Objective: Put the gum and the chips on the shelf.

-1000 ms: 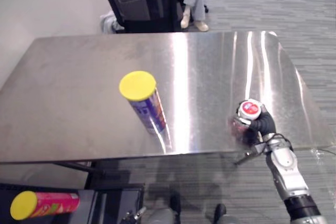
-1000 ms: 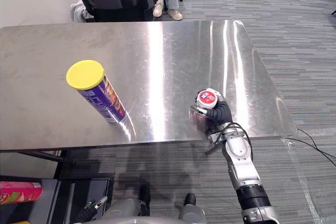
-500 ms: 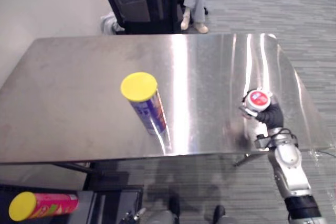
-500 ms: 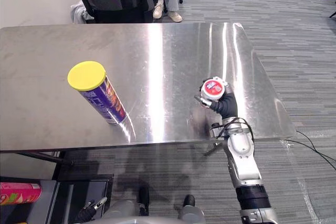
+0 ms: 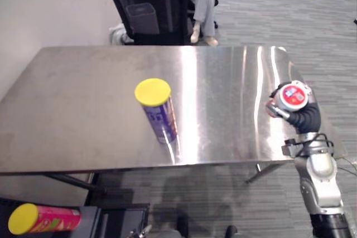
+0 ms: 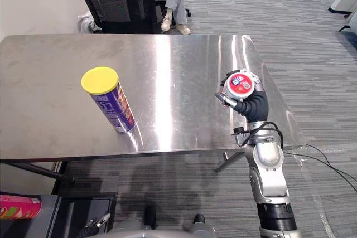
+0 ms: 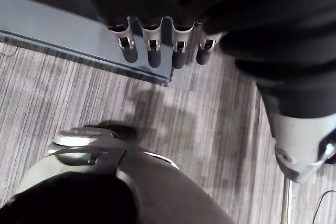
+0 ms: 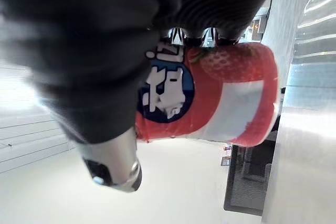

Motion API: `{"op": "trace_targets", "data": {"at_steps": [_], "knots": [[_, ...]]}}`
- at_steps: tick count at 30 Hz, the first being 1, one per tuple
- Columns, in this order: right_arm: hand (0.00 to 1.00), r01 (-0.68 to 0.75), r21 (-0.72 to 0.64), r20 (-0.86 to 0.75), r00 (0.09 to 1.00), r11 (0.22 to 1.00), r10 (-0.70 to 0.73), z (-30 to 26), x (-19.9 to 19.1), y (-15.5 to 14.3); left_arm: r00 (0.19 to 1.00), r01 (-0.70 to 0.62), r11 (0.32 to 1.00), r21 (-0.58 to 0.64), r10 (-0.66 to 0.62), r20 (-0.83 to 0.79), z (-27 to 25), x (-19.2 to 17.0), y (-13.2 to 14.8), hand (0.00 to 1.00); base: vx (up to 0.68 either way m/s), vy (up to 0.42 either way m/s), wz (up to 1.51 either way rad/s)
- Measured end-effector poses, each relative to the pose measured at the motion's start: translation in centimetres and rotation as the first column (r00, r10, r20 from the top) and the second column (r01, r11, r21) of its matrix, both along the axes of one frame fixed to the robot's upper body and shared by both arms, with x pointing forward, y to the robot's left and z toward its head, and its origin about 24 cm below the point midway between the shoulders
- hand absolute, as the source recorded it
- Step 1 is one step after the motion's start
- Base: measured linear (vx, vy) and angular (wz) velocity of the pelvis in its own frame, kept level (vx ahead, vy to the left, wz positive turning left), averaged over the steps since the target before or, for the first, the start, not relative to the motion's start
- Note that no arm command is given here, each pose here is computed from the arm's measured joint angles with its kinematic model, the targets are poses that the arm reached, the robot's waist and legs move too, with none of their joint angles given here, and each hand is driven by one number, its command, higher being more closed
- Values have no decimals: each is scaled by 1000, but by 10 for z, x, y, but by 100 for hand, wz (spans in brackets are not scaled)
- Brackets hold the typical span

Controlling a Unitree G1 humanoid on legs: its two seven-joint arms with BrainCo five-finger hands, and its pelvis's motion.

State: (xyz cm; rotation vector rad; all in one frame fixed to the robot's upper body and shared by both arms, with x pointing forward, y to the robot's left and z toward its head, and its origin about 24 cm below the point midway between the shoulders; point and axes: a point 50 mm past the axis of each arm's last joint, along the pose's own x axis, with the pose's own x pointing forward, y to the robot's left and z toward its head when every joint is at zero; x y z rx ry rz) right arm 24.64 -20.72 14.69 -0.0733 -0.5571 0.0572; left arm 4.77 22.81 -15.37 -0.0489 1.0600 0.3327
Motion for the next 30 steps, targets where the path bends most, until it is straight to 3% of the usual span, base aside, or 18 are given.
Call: {"op": "trace_targets", "data": {"at_steps": [14,23,30], "knots": [[100,126,36,-17,992,991,-125,-5,-8,-20,999,-35,999,2,35,-8,0,-6,3,0,-8,1,9],[100,-33,48,6,999,998,33,3,16,8,993,-117,991,-68,118,22,-2,-4,-12,0,-129,-54,41],[100,88,3,38,995,996,-88,12,10,-27,979,-199,966,-163,204,13,-5,-13,-24,0,-137,-77,120]]}}
